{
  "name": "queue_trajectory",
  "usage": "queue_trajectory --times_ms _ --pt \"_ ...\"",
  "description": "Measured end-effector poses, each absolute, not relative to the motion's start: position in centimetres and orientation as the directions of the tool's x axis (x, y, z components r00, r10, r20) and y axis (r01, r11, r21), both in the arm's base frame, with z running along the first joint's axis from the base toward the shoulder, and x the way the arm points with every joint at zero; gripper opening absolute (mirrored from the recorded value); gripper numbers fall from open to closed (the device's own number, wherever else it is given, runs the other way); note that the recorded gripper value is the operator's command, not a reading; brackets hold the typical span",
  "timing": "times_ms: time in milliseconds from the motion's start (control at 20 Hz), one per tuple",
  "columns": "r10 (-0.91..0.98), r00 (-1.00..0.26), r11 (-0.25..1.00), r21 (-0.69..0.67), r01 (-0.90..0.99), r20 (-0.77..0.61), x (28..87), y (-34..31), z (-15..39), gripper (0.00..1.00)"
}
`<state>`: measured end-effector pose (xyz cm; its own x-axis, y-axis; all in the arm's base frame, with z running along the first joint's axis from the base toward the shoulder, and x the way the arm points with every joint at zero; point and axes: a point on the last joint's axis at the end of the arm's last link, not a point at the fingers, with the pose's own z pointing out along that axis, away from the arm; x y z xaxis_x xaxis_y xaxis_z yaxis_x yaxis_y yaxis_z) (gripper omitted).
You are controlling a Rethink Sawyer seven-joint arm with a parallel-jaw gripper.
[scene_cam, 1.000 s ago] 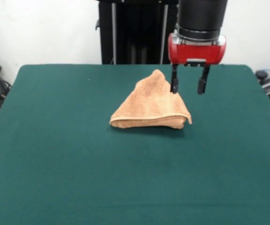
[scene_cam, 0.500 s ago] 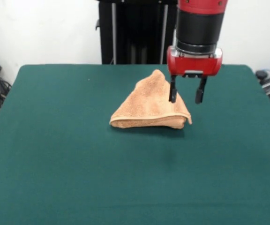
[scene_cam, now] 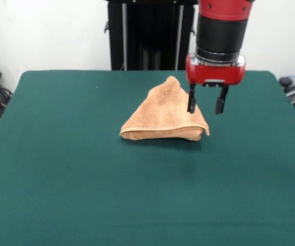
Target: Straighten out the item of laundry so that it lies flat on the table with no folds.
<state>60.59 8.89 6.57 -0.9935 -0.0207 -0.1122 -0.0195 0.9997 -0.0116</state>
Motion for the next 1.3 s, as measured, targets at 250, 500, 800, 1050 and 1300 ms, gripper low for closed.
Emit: queue_trajectory --times_ms 250,500,800,1050,1300 --pt "-0.023 -0.993 1.0 -0.014 -0.021 -0.115 60.6 9.0 6.8 1.0" --pt "-0.029 -0.992 1.0 -0.012 -0.028 -0.122 61.1 9.4 8.6 1.0" --pt "-0.029 -0.991 1.0 -0.008 -0.028 -0.13 61.6 9.6 11.2 1.0" --pt "-0.049 -0.989 0.999 -0.008 -0.048 -0.138 61.8 10.8 12.6 1.0" --pt "-0.061 -0.988 0.998 -0.008 -0.061 -0.141 61.7 11.6 12.8 1.0"
